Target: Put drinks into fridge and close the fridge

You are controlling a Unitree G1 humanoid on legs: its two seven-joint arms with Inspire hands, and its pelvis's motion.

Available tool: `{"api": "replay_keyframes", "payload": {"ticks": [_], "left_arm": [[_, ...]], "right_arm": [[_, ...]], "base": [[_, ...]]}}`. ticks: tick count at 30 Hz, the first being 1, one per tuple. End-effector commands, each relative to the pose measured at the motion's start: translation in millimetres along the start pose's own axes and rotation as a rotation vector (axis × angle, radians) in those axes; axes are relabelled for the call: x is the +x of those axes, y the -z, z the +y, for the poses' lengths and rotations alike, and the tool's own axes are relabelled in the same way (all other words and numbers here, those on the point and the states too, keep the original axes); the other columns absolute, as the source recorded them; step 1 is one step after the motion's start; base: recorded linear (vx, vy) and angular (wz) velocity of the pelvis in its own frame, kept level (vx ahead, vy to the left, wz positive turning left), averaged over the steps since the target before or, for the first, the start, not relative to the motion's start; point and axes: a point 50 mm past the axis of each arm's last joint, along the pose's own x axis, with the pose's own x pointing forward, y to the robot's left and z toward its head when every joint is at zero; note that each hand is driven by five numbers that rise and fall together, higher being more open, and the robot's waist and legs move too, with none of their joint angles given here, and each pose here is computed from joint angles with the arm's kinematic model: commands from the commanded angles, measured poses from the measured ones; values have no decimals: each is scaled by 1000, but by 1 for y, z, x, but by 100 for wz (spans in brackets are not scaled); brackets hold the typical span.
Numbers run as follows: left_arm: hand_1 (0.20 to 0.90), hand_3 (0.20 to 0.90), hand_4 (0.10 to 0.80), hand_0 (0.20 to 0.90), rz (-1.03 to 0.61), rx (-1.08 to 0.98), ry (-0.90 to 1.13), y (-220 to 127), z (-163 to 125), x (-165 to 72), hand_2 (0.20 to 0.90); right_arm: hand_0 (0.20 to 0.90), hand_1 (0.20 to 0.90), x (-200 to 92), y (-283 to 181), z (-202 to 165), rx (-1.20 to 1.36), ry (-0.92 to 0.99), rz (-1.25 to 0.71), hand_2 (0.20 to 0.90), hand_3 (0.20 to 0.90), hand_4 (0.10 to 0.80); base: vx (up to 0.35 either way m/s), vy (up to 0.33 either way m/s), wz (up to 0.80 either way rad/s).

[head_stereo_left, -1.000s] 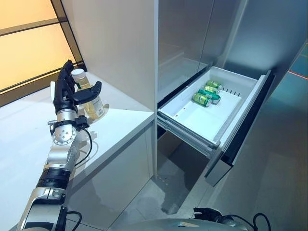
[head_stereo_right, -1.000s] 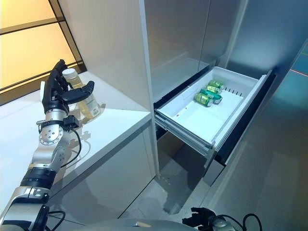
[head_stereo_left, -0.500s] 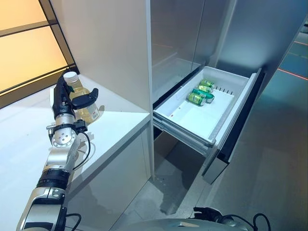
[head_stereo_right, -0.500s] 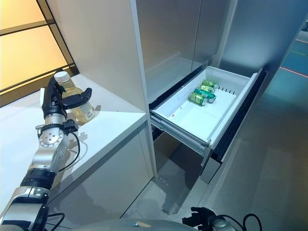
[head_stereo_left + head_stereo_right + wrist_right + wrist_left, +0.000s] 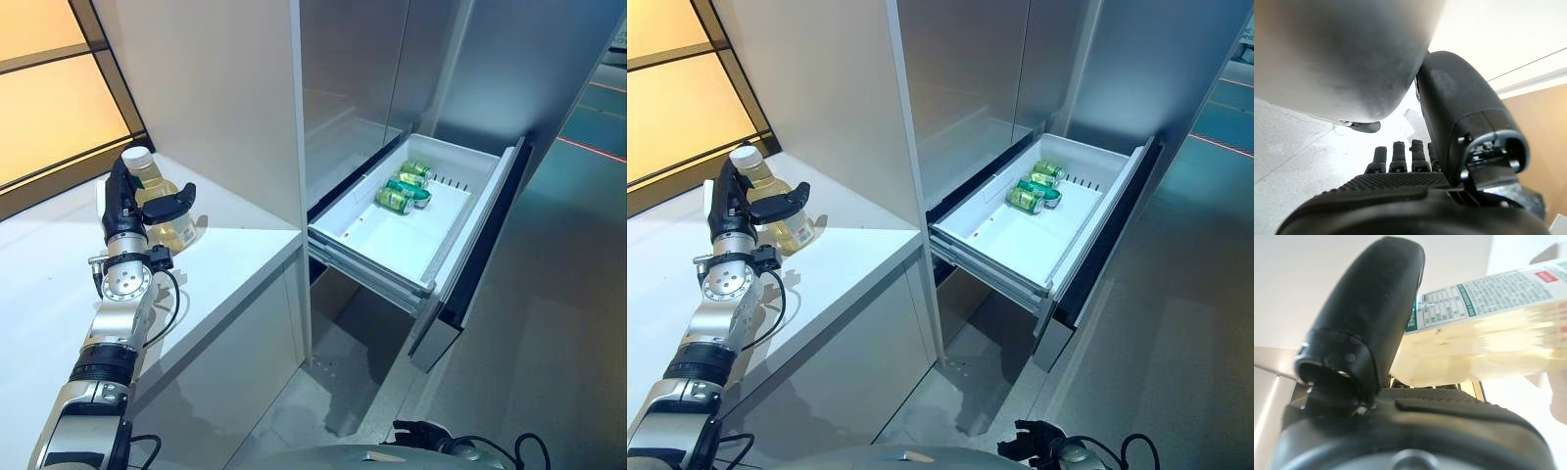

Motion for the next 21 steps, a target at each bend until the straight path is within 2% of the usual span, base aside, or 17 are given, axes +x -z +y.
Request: {"api": "replay_keyframes", "payload": {"ticks": [1, 16, 19, 21], "left_arm": [[300, 200, 100, 300, -294, -42, 0, -70, 0, 29, 300], [300, 200, 100, 300, -286, -25, 106, -68, -12, 26, 300], [300, 200, 100, 300, -296, -127, 125, -73, -14, 24, 300], [300, 200, 100, 300, -309, -342, 175, -80, -19, 22, 300]], "right_arm": [[900, 900, -5, 38, -2, -68, -14, 140, 900, 900, 800], [900, 900, -5, 37, -1, -67, -19, 132, 900, 900, 800], [900, 900, -5, 34, 0, -53, -11, 113, 900, 900, 800], [900, 900, -4, 26, -2, -68, -5, 71, 900, 900, 800]], "base": [[0, 0, 0], [0, 0, 0], [0, 0, 0], [-39, -27, 0]]}}
